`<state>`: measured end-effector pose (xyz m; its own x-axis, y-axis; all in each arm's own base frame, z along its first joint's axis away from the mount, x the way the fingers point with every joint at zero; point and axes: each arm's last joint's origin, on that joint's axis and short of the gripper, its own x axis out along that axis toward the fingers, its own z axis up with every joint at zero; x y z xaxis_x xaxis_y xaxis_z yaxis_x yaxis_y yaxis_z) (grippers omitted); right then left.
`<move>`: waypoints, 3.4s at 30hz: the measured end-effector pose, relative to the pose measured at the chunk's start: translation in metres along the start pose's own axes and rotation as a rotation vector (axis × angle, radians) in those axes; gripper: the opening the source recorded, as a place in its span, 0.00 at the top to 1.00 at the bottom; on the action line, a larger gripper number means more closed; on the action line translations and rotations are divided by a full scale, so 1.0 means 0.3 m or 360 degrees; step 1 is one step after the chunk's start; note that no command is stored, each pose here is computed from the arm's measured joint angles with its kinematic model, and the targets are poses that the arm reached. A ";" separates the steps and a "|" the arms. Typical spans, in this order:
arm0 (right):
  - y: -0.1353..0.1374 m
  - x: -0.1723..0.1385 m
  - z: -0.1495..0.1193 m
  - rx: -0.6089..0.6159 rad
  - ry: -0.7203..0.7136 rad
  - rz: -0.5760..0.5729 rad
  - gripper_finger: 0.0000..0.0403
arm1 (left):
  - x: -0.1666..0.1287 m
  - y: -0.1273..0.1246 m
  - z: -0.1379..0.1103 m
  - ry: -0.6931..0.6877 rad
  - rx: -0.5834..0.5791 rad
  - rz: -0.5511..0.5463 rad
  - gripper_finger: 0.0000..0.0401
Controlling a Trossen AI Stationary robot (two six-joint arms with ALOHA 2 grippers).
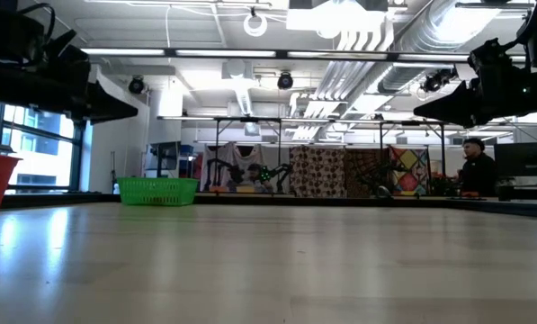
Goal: Sort rubber bands into baskets
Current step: Return to Home Position
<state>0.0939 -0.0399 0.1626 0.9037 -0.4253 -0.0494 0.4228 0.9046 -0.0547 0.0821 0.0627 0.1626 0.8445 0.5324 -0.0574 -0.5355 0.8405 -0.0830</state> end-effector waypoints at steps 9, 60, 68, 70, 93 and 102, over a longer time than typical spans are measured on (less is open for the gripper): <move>0.000 0.000 0.000 0.0000 0.0000 0.0001 1.00 | 0.000 0.000 0.000 0.0000 0.0000 0.0000 0.99; 0.000 0.000 0.000 0.0000 0.0000 0.0001 1.00 | -0.024 -0.075 0.020 -0.0132 0.0023 -0.0359 0.99; 0.000 0.000 0.000 0.0000 0.0000 0.0001 1.00 | -0.024 -0.075 0.020 -0.0132 0.0023 -0.0359 0.99; 0.000 0.000 0.000 0.0001 0.0000 0.0001 1.00 | -0.024 -0.075 0.020 -0.0132 0.0023 -0.0359 0.99; 0.000 0.000 0.000 0.0001 0.0000 0.0001 1.00 | -0.024 -0.075 0.020 -0.0132 0.0023 -0.0358 0.99; 0.000 0.000 0.000 0.0000 0.0000 0.0001 1.00 | -0.024 -0.075 0.020 -0.0133 0.0023 -0.0358 0.99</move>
<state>0.0939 -0.0399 0.1626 0.9039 -0.4249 -0.0495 0.4223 0.9048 -0.0546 0.0880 0.0406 0.1709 0.9403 0.3376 0.0433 -0.3342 0.9399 -0.0702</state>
